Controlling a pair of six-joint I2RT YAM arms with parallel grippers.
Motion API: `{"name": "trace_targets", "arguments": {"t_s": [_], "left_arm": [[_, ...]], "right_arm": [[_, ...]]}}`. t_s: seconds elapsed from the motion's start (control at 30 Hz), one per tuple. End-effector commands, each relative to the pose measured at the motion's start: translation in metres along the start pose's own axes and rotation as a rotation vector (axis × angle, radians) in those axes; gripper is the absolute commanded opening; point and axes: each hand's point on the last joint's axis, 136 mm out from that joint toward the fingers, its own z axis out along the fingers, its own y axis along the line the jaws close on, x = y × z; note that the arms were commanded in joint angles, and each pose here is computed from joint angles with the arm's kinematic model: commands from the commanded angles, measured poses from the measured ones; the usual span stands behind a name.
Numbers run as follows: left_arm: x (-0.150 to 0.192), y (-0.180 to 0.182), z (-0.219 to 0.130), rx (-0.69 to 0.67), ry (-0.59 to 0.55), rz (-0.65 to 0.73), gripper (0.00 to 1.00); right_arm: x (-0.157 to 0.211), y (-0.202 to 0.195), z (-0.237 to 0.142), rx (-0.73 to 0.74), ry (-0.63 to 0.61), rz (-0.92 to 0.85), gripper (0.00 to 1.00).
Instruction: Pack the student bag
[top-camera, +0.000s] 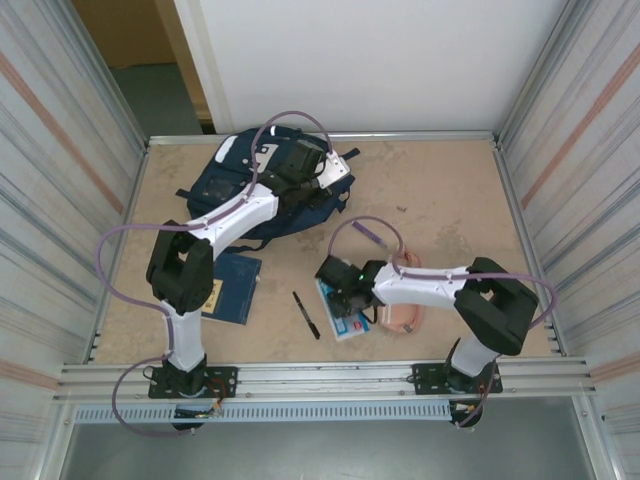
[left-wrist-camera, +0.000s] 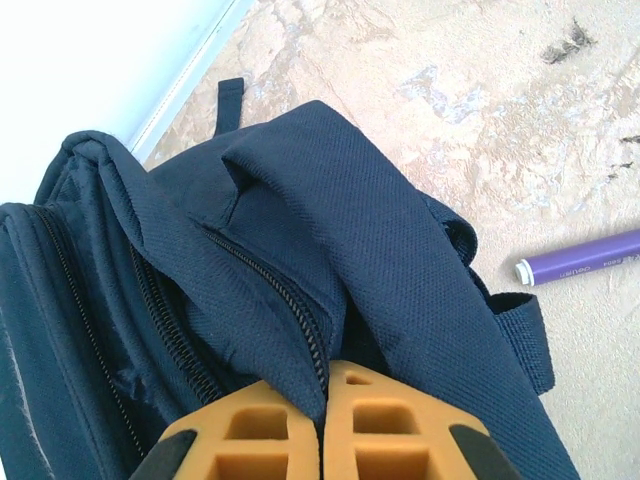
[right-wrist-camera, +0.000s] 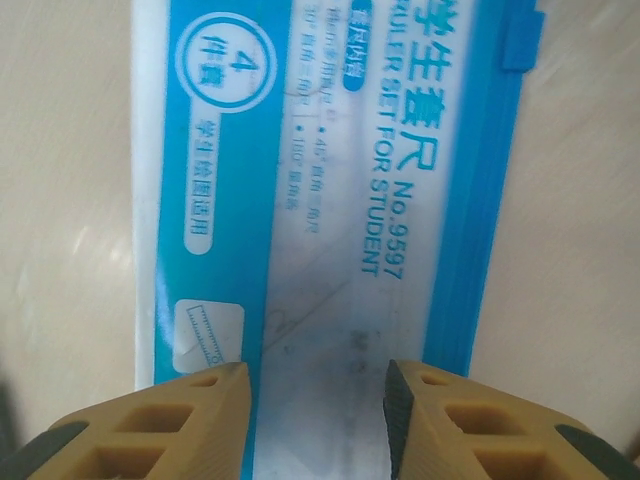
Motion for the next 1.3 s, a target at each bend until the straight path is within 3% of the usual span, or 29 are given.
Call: {"name": "trace_targets", "arguments": {"t_s": [0.0,0.17,0.33,0.43,0.57,0.9,1.1,1.27], "left_arm": [[-0.038,0.013,-0.011,-0.056,-0.132,-0.014,0.00],[-0.036,0.000,-0.018,0.005,-0.191,0.040,0.00],[-0.035,-0.008,-0.032,0.061,-0.262,0.025,0.00],[-0.028,-0.019,-0.036,0.127,-0.267,0.028,0.00],[-0.022,-0.027,-0.037,0.159,-0.268,-0.011,0.00],[-0.023,-0.041,-0.030,0.224,-0.281,0.009,0.00],[-0.027,-0.044,-0.027,0.234,-0.276,0.031,0.00],[-0.026,-0.046,-0.023,0.243,-0.275,0.035,0.00]], "right_arm": [[0.028,-0.010,-0.015,0.050,0.076,0.059,0.43],[-0.019,-0.034,-0.056,0.022,-0.042,0.147,0.56],[-0.083,-0.082,-0.078,-0.091,-0.166,0.223,0.61],[-0.117,-0.124,-0.075,-0.055,-0.225,0.227,0.65],[-0.149,-0.165,-0.047,-0.032,-0.206,0.206,0.65],[-0.166,-0.178,0.021,-0.051,-0.015,0.074,0.63],[-0.154,-0.182,0.034,-0.077,0.034,0.107,0.55],[-0.144,-0.197,0.037,0.010,0.069,0.141,0.45]]}}
